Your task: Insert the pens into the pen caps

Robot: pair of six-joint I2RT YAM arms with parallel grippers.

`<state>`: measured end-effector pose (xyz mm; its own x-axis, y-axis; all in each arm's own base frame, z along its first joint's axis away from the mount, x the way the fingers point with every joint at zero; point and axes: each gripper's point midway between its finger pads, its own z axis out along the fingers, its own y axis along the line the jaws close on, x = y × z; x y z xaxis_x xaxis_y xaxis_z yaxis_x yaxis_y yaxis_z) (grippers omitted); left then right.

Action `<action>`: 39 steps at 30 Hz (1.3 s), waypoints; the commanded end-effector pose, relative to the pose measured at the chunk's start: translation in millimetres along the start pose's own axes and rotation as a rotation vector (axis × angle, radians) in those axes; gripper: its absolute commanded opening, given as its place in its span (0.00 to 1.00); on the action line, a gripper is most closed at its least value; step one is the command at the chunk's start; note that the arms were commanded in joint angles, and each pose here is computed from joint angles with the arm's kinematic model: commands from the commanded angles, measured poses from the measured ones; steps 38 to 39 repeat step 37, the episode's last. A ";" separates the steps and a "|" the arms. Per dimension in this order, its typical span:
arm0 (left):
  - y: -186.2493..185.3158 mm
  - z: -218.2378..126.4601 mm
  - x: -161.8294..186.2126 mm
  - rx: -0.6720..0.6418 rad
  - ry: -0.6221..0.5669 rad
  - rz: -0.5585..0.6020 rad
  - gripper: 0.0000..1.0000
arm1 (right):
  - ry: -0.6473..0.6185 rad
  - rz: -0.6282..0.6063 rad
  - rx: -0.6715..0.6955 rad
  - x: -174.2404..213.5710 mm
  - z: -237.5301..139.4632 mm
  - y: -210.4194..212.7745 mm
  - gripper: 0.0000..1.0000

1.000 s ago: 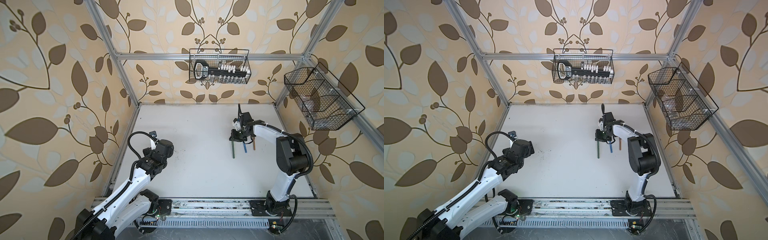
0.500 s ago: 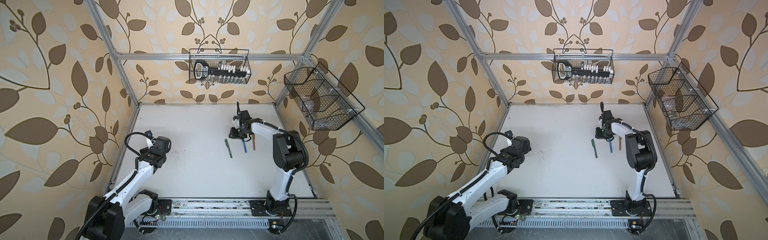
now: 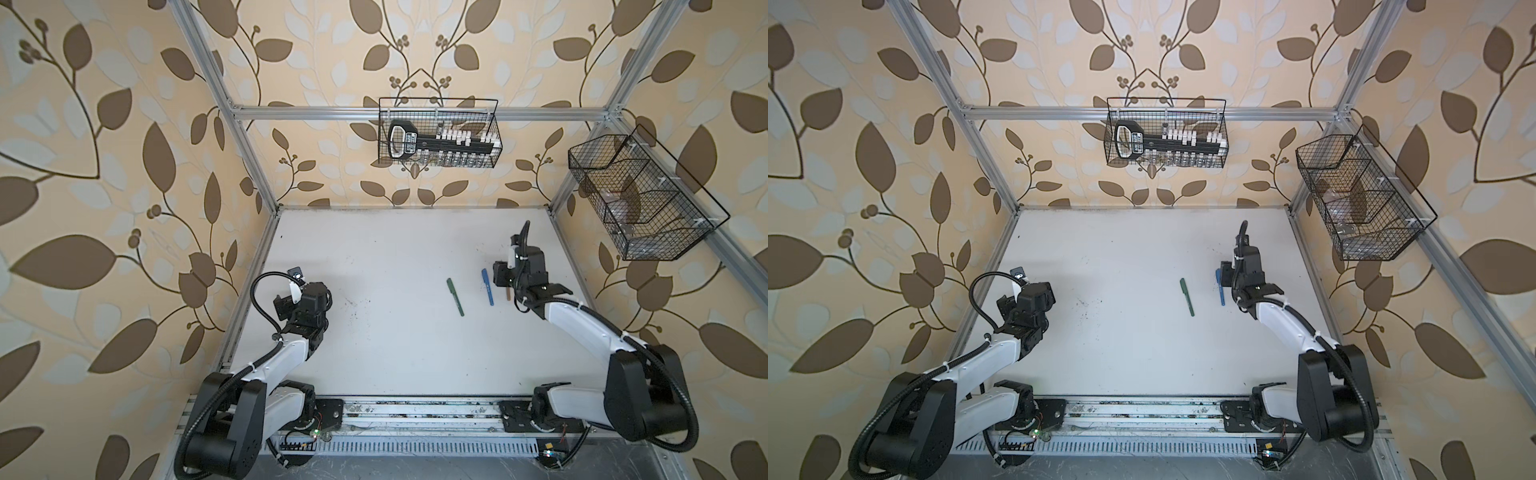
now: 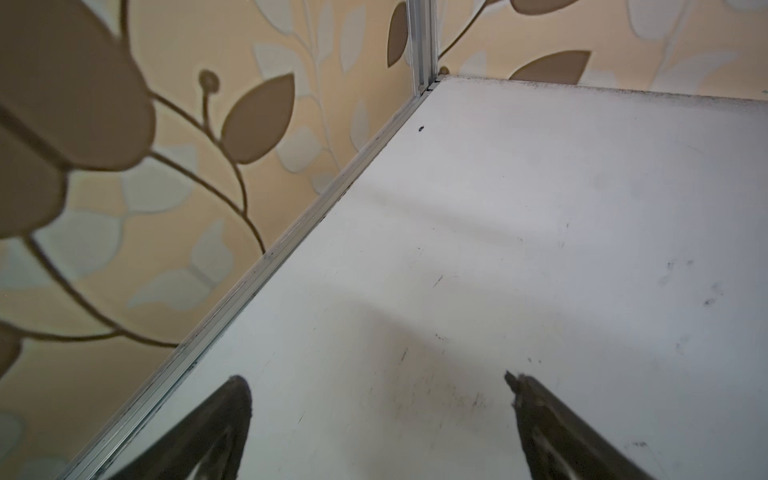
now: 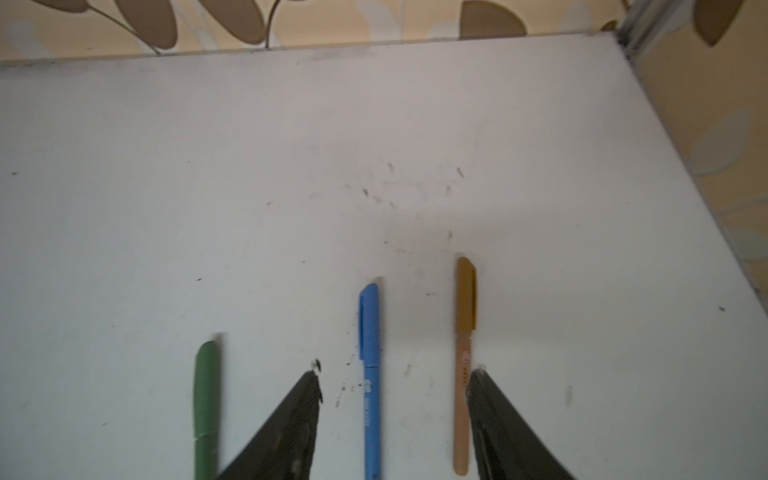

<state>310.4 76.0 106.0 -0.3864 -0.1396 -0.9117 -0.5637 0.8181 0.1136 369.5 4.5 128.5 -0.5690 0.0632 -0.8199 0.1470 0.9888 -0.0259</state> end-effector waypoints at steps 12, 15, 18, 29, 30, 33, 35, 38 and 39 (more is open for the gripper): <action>-36.9 37.9 -4.1 0.236 -0.058 -0.115 0.99 | -0.429 -0.002 0.077 16.8 -17.8 -32.2 0.62; -43.6 44.4 -0.1 0.251 -0.057 -0.091 0.99 | -0.435 -0.025 0.068 21.5 -16.1 -27.7 0.99; -48.8 47.8 0.3 0.254 -0.019 -0.062 0.99 | -0.420 -0.041 0.022 18.7 -11.0 -21.6 1.00; -48.2 46.5 1.3 0.254 -0.006 -0.062 0.99 | -0.390 -0.048 -0.080 17.4 -4.2 -14.0 1.00; -48.0 46.6 1.6 0.252 -0.002 -0.062 0.99 | -0.388 -0.048 -0.080 17.8 -3.9 -14.1 1.00; -48.1 46.6 1.0 0.252 -0.004 -0.062 0.99 | -0.385 -0.048 -0.080 17.9 -3.4 -13.7 1.00; -48.1 46.6 0.6 0.252 -0.006 -0.063 0.99 | -0.386 -0.048 -0.079 17.8 -3.7 -14.0 1.00; -48.1 46.5 1.1 0.252 -0.005 -0.062 0.99 | -0.389 -0.048 -0.079 17.5 -4.2 -14.1 1.00; -48.1 46.5 1.1 0.252 -0.005 -0.062 0.99 | -0.389 -0.048 -0.079 17.5 -4.2 -14.1 1.00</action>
